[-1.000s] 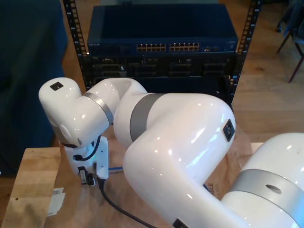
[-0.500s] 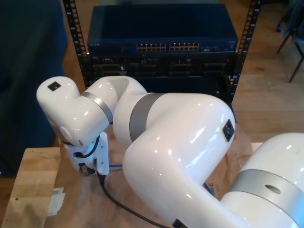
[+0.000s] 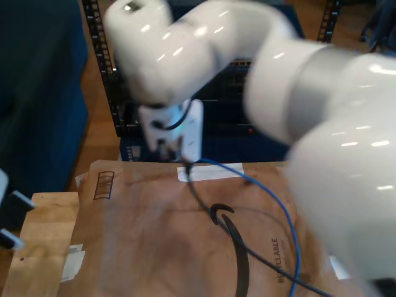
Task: Grab the cable and plug it in
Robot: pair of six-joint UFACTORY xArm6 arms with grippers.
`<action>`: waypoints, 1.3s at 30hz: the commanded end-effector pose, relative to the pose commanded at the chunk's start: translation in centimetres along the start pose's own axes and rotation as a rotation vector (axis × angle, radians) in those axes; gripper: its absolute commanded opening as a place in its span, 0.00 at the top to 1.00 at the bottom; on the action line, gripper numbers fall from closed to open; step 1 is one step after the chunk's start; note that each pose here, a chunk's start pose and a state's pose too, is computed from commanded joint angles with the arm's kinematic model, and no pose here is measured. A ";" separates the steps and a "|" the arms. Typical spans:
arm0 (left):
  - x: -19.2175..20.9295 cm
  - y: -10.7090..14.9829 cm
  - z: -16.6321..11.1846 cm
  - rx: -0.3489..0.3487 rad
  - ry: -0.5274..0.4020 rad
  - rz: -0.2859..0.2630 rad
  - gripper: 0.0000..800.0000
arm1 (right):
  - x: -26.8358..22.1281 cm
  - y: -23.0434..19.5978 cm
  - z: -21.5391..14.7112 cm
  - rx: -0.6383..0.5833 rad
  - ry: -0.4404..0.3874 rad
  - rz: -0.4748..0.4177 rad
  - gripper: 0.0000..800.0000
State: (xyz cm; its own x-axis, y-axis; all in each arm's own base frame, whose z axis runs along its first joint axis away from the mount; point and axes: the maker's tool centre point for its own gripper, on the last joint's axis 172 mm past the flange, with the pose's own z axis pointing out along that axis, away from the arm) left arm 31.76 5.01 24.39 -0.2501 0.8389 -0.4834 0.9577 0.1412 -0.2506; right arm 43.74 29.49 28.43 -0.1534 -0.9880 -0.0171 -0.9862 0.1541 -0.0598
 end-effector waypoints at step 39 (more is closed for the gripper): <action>-34.1 -1.6 -3.1 0.037 -0.312 0.357 0.00 | 17.0 6.4 -22.7 -0.002 -0.453 0.136 1.00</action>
State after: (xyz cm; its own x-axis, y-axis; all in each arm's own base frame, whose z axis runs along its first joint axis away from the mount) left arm 39.19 -22.21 43.83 0.0573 0.6330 -0.7721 0.9873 -0.1507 -0.0504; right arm 33.39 13.51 50.39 -0.2393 -0.8560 -0.4582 -0.9592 0.2817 -0.0254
